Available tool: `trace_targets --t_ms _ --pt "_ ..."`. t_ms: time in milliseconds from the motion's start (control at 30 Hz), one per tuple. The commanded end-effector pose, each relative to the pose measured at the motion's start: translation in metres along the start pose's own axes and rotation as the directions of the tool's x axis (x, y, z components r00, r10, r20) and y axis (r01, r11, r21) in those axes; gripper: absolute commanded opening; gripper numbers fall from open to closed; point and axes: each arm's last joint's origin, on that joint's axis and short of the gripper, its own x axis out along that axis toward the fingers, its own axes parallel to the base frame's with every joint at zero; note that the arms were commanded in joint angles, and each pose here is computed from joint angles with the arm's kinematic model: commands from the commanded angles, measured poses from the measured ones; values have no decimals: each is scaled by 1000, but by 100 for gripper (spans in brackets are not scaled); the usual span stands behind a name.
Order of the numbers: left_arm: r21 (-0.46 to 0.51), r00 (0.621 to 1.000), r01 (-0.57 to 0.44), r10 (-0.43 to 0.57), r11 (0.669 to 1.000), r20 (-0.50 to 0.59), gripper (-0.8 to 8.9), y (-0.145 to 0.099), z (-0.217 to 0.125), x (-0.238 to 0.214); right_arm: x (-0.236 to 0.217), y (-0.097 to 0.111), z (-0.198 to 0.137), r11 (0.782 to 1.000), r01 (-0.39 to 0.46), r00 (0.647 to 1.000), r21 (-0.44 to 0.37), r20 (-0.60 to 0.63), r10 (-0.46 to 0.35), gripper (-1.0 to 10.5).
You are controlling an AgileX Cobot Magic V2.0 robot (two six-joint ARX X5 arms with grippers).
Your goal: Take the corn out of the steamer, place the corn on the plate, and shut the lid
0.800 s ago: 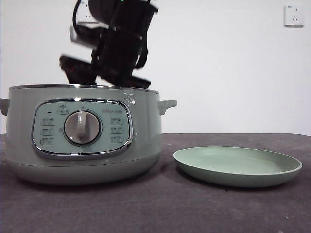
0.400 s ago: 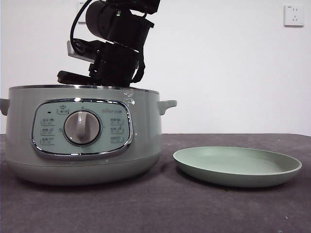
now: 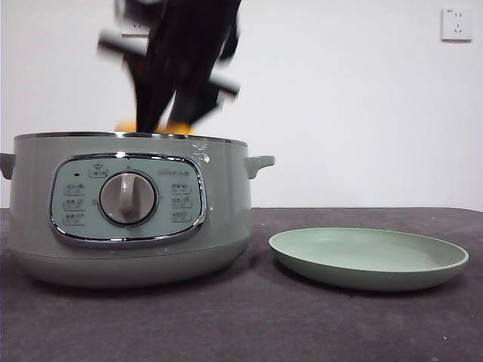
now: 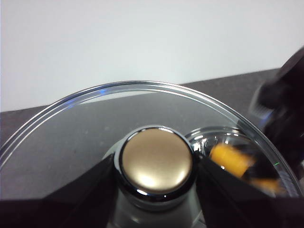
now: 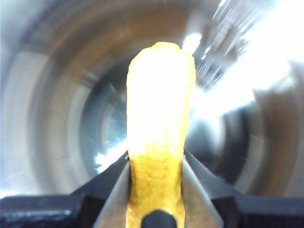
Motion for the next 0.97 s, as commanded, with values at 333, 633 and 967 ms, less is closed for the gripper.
trace_targets --t_ms 333,633,967 --pt "2 1000 23 -23 1000 8 -9 -13 17 36 -115 -40 -34 985 100 992 139 -93 -88 -12" --pt "-2 993 115 -115 993 10 -9 -23 23 58 -124 -81 -73 908 267 935 323 -314 -164 -12" --pt "1 987 160 -160 987 -9 -9 -28 23 69 -62 -89 -128 889 292 870 354 -485 -92 -12"
